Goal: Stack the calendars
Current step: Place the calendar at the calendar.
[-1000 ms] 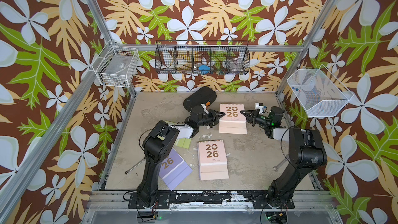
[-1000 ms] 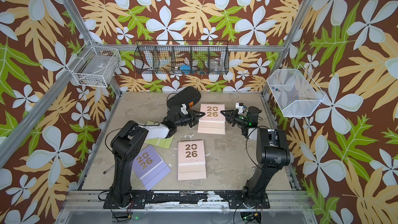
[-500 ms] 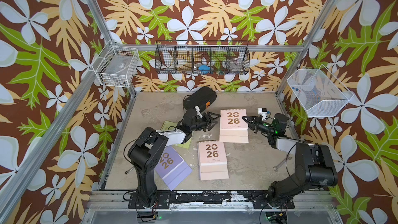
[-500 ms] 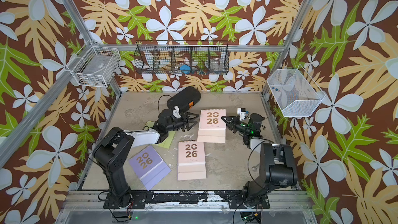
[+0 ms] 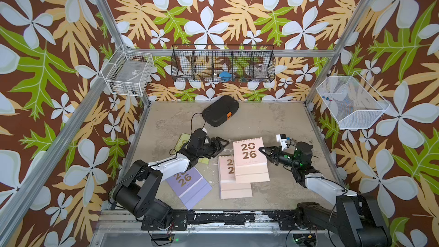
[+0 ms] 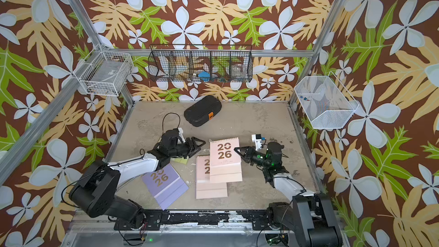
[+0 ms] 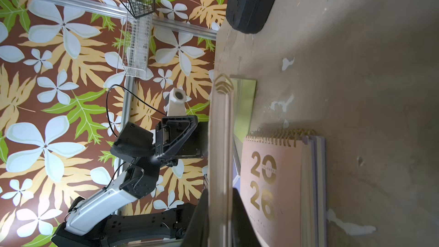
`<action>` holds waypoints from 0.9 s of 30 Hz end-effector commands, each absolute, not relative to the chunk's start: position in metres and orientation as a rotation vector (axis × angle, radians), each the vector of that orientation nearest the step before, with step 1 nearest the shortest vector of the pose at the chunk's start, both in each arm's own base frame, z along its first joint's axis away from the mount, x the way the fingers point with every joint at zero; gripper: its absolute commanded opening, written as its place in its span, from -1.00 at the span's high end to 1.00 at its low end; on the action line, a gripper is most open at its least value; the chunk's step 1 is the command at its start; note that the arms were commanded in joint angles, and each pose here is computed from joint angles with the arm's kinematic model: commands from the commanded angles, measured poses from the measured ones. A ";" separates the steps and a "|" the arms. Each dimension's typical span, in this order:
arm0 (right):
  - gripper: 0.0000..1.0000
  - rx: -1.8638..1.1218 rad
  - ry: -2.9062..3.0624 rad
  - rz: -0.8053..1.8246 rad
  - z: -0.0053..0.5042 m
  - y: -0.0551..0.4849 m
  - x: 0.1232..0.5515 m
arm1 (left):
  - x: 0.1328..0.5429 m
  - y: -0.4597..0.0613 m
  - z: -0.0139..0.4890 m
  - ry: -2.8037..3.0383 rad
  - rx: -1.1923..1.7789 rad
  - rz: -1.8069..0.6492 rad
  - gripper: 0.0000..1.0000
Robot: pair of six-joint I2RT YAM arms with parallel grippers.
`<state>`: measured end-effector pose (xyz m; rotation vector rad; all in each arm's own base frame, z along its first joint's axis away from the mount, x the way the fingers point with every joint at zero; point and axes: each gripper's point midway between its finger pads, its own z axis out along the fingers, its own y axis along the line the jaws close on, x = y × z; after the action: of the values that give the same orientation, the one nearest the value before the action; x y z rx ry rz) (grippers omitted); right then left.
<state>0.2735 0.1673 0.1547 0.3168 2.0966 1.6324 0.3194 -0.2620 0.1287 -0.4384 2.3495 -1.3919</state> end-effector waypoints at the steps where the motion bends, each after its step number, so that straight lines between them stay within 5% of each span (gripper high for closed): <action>1: 0.79 0.287 2.064 1.610 0.158 0.178 0.271 | 0.308 -0.241 0.106 2.407 -0.458 -1.295 -0.28; 27: 0.81 0.290 2.104 1.662 0.130 0.230 0.253 | 0.271 -0.219 0.071 2.429 -0.587 -1.361 -0.33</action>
<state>0.2485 0.2279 0.1136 0.3290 2.1843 1.6324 0.2692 -0.2162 0.0665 -0.5990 2.4510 -1.3290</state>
